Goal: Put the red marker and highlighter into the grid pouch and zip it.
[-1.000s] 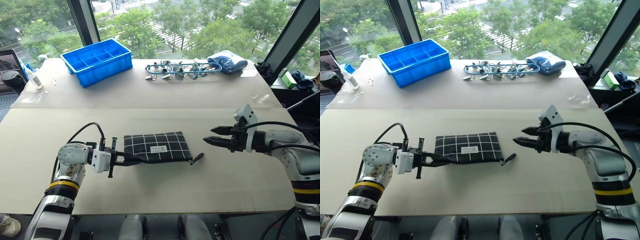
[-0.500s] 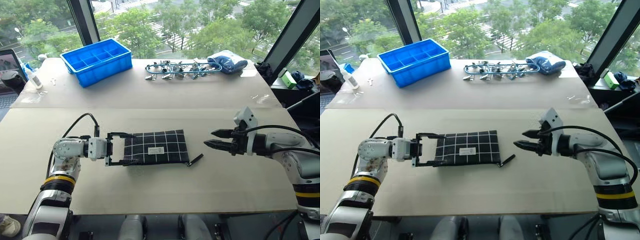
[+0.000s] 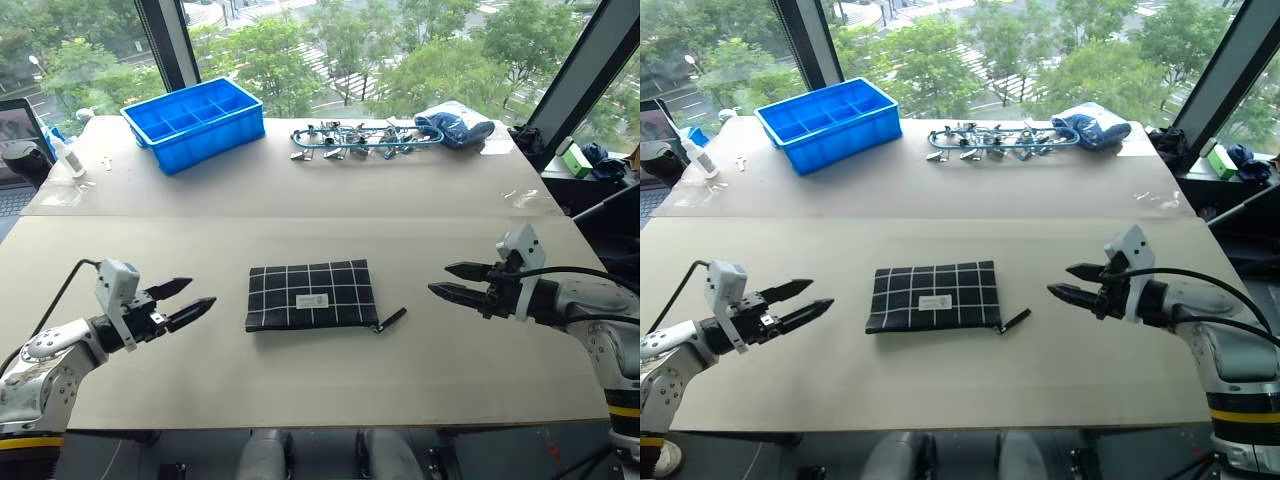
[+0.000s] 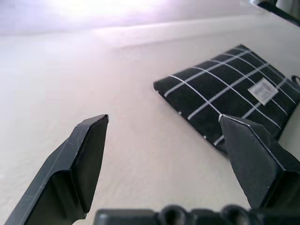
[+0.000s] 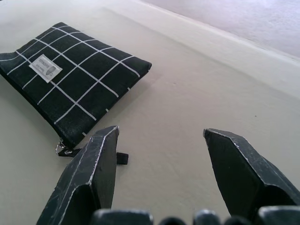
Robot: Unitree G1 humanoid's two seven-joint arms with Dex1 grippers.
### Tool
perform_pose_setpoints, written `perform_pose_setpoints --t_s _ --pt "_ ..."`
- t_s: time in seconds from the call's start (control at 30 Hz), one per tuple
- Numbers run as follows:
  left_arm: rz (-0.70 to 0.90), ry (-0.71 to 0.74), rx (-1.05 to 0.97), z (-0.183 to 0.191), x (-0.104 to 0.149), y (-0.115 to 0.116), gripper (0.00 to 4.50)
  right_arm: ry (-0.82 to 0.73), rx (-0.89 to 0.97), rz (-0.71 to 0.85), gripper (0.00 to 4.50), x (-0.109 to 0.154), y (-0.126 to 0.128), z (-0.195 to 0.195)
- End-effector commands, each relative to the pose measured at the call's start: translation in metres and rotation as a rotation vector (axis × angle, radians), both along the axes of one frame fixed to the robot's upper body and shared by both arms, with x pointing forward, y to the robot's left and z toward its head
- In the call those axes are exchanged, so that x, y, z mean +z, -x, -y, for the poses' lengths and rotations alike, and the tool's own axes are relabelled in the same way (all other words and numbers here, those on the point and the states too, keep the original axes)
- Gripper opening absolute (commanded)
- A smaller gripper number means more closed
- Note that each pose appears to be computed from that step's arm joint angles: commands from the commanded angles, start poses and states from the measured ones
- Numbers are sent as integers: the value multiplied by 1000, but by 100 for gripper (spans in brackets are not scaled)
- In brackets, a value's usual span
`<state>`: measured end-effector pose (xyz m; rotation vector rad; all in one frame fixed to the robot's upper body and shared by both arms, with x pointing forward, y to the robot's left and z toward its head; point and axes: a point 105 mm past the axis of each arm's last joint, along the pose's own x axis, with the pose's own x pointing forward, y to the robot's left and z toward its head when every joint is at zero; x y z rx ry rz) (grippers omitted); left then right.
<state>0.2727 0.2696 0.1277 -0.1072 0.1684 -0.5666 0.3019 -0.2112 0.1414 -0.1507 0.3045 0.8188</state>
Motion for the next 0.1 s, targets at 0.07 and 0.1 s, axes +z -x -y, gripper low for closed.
perform_pose_setpoints --t_s 0.07,0.1 --pt "23 -15 69 -5 3 6 411 -15 -15 65 323 11 -11 -2" --pt "27 -22 64 -3 2 6 411 -19 -15 63 323 10 -13 -4"
